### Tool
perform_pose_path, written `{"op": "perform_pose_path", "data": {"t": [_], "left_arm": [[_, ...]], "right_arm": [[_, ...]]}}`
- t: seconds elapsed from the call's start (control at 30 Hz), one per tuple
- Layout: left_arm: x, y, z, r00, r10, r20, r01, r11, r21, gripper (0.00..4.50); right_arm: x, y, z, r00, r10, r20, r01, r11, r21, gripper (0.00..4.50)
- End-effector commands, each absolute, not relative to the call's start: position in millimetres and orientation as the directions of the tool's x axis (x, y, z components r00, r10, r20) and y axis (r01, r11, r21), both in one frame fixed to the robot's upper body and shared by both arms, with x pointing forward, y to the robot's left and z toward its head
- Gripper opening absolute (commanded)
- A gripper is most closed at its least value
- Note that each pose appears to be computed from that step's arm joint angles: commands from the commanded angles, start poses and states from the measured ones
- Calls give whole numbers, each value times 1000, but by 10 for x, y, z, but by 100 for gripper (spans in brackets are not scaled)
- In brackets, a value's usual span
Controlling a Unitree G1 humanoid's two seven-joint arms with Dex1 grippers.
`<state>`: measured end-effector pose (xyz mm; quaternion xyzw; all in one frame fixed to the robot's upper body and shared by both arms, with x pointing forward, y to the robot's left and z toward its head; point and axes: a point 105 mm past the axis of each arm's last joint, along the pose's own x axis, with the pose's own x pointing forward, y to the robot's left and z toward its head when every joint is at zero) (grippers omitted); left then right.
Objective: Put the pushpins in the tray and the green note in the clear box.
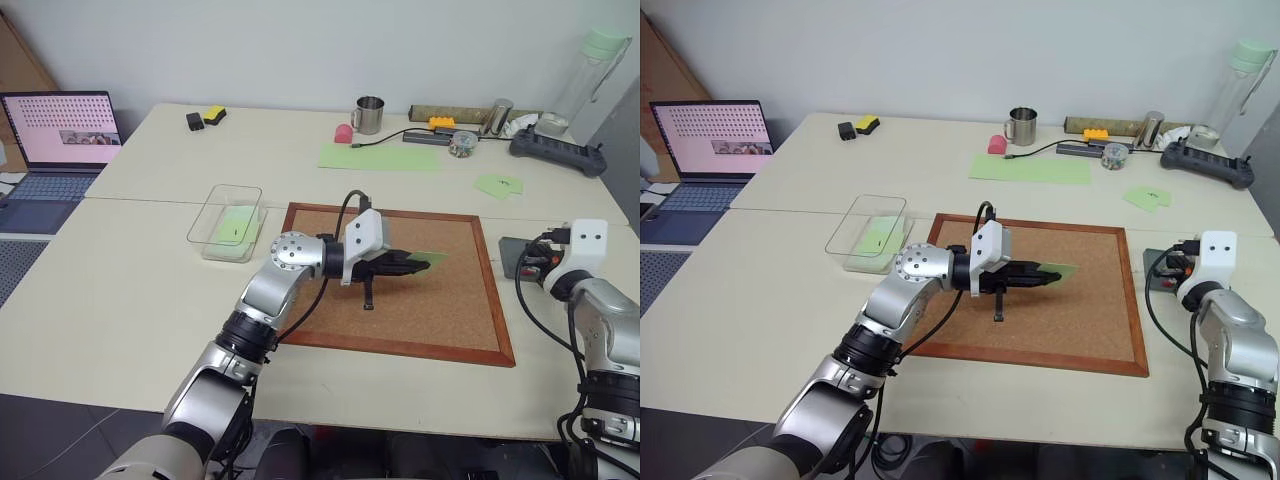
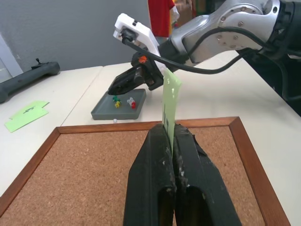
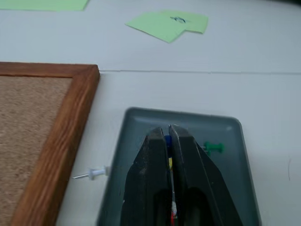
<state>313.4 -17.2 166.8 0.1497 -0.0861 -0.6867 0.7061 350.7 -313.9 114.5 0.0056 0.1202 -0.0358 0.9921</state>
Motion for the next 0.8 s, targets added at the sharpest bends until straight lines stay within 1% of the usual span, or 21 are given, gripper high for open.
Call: {"op": "perform_pose_path", "data": {"t": [0.03,0.13,0.17,0.2,0.23,0.27,0.3,0.37,0.43,0.47,0.5,0.57,0.67,0.73,0.8], "left_arm": [[3097,-181,1686,34,-996,-78,936,4,351,0],[3078,-182,1678,29,-997,-78,939,0,343,0],[3077,-181,1677,28,-997,-78,939,0,343,0],[3078,-181,1679,29,-997,-78,939,0,343,0],[3080,-181,1685,29,-997,-75,940,2,341,0],[3081,-182,1689,29,-997,-73,941,3,338,0],[3086,-184,1703,31,-997,-65,944,8,331,0],[3096,-185,1726,35,-998,-53,948,16,319,0],[3117,-179,1768,47,-998,-32,955,36,294,0],[3152,-160,1819,67,-998,-9,961,62,269,0],[3182,-141,1862,85,-996,10,965,84,248,0],[3265,-68,1957,137,-990,43,965,143,220,0],[3493,170,2029,303,-952,38,923,303,237,0],[3654,400,2111,431,-900,56,870,432,238,0],[3838,736,2232,590,-802,98,773,595,220,0]], "right_arm": [[3516,-3227,1322,978,-83,-192,86,996,6,108],[3507,-3265,1338,978,-91,-189,95,995,12,179],[3504,-3273,1347,978,-93,-186,96,995,10,193],[3501,-3278,1361,979,-95,-181,98,995,7,218],[3497,-3274,1389,982,-91,-168,94,996,8,250],[3495,-3271,1408,983,-88,-159,91,996,9,263],[3489,-3261,1448,987,-80,-139,82,997,6,294],[3476,-3253,1493,990,-71,-118,72,997,4,334],[3460,-3245,1582,995,-62,-76,62,998,-3,334],[3448,-3195,1657,998,-29,-47,28,999,-30,334],[3437,-3134,1717,1000,8,-25,-10,998,-55,334],[3394,-2893,1830,989,145,11,-143,986,-86,334],[3258,-2467,1903,931,366,0,-362,922,-139,334],[3161,-2262,1928,885,465,-11,-461,873,-158,334],[3080,-2062,2028,842,540,20,-532,835,-140,334]]}}
